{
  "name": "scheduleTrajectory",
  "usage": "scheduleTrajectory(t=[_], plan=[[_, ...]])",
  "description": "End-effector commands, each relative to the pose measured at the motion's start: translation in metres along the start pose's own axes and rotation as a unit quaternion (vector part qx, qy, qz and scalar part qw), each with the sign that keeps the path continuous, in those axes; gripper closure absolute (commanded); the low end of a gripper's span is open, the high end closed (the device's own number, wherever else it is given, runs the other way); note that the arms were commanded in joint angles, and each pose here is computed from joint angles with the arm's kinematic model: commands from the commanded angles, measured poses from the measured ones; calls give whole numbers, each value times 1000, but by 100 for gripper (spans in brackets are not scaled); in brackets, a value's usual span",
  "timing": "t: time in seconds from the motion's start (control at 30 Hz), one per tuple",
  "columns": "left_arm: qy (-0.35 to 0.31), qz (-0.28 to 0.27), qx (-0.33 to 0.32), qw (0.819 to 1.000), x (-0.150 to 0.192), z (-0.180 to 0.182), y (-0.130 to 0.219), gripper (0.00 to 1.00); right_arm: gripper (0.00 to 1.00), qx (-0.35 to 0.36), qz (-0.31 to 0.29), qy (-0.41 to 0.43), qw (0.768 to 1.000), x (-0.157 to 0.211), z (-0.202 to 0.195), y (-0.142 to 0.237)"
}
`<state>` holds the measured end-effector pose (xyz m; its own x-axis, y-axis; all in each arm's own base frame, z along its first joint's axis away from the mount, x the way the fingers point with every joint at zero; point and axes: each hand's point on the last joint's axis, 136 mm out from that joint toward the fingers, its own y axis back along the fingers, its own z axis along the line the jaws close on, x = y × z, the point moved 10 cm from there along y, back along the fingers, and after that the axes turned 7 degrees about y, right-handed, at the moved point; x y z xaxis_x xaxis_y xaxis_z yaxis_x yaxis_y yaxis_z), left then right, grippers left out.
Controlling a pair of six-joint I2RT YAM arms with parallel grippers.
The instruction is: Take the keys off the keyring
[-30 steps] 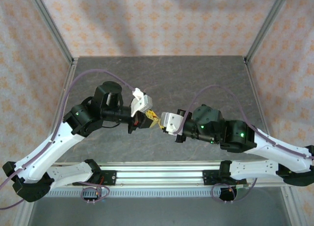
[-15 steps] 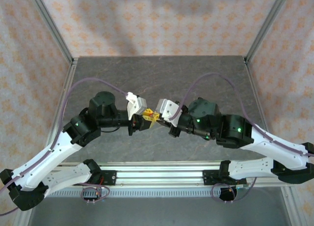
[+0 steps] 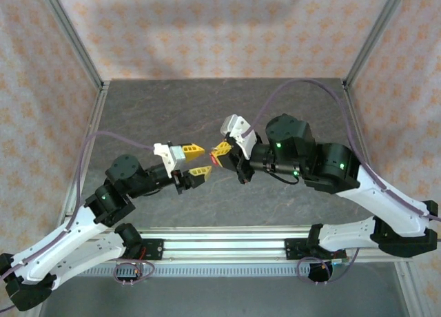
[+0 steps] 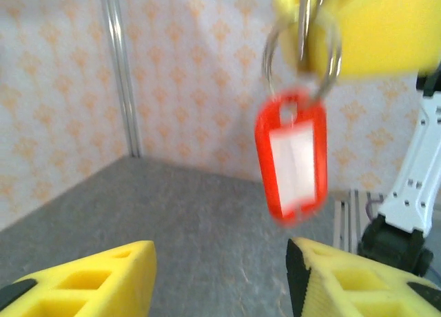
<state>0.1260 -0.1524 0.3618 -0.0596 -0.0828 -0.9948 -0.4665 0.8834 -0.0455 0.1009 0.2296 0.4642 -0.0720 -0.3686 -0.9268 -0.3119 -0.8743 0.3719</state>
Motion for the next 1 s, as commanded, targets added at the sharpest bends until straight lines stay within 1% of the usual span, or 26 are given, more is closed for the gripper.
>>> scheduleTrajectory(t=[0.0, 0.13, 0.23, 0.43, 0.57, 0.83, 0.97], plan=[[-41, -57, -3, 998, -19, -4, 4, 45, 100, -57, 8, -81, 995, -1, -2, 0], [-42, -50, 16, 998, -16, -6, 2, 43, 100, -86, -15, -114, 990, 1, -6, -6], [-46, -49, 23, 997, -14, -8, -1, 41, 100, -104, -37, -135, 985, -1, -8, 2], [-67, -50, 23, 996, -18, -9, -9, 41, 100, -124, -41, -152, 980, 2, -7, -3], [-80, -56, 10, 995, -19, -7, -12, 41, 100, -134, -49, -157, 977, 2, -6, -3], [-88, -69, 11, 994, -28, -8, -11, 45, 100, -149, -49, -164, 974, 3, -5, -6], [-93, -69, 17, 993, -32, -10, -10, 43, 100, -150, -49, -168, 973, 4, -5, -8]])
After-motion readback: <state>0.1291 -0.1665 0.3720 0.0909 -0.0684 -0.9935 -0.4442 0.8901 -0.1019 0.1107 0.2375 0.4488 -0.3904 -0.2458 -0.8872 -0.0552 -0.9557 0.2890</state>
